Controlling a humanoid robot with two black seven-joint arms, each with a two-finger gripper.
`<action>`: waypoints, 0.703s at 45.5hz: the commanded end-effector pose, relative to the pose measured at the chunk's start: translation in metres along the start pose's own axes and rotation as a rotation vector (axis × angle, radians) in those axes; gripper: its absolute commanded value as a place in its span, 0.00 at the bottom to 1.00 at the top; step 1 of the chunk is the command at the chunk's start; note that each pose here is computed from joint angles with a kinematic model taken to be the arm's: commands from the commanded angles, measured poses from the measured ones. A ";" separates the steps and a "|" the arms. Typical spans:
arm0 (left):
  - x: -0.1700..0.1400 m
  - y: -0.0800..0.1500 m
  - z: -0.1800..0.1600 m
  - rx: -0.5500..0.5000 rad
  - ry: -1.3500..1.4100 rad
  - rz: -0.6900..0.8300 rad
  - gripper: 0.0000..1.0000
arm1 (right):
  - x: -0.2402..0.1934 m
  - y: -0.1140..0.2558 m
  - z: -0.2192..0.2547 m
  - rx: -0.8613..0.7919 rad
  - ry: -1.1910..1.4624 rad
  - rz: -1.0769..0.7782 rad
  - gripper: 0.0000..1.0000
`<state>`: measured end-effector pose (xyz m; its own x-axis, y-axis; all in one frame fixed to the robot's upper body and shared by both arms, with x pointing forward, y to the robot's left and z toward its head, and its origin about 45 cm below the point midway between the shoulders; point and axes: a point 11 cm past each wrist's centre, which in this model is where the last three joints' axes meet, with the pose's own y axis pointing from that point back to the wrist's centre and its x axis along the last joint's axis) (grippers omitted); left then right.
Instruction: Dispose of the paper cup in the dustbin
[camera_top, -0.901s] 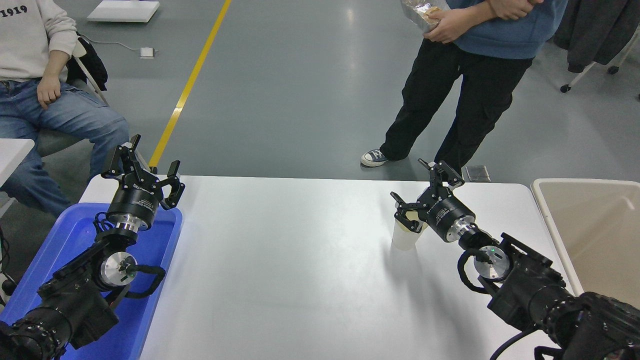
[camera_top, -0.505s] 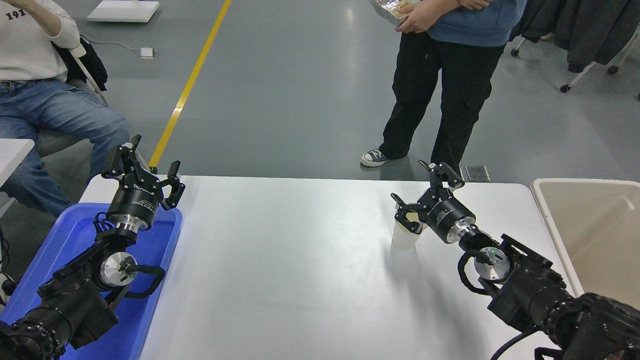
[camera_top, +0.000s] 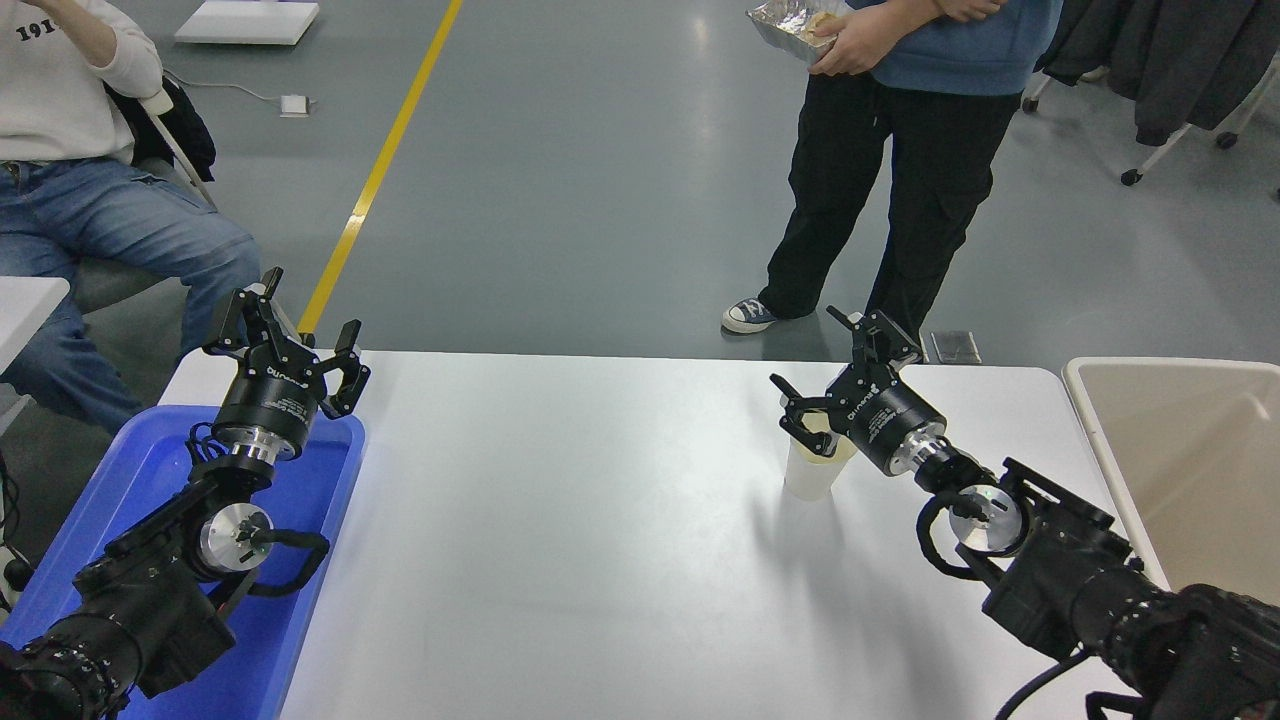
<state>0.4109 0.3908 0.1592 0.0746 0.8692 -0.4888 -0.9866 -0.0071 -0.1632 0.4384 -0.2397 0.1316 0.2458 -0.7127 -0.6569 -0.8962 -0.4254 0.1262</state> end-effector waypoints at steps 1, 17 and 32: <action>0.000 0.001 0.000 0.001 0.000 0.001 1.00 | -0.019 0.016 -0.034 -0.001 0.058 -0.075 1.00; 0.002 0.001 0.002 0.000 -0.003 0.001 1.00 | -0.030 0.056 -0.078 -0.133 0.477 -0.135 1.00; 0.002 0.001 0.002 -0.001 -0.005 0.002 1.00 | -0.009 0.082 -0.119 -0.306 1.017 -0.130 1.00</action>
<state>0.4100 0.3933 0.1594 0.0724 0.8712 -0.4856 -0.9867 -0.0086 -0.1625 0.4120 -0.3044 0.2200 0.5738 -0.8142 -0.0884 -0.7775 -0.5755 0.2535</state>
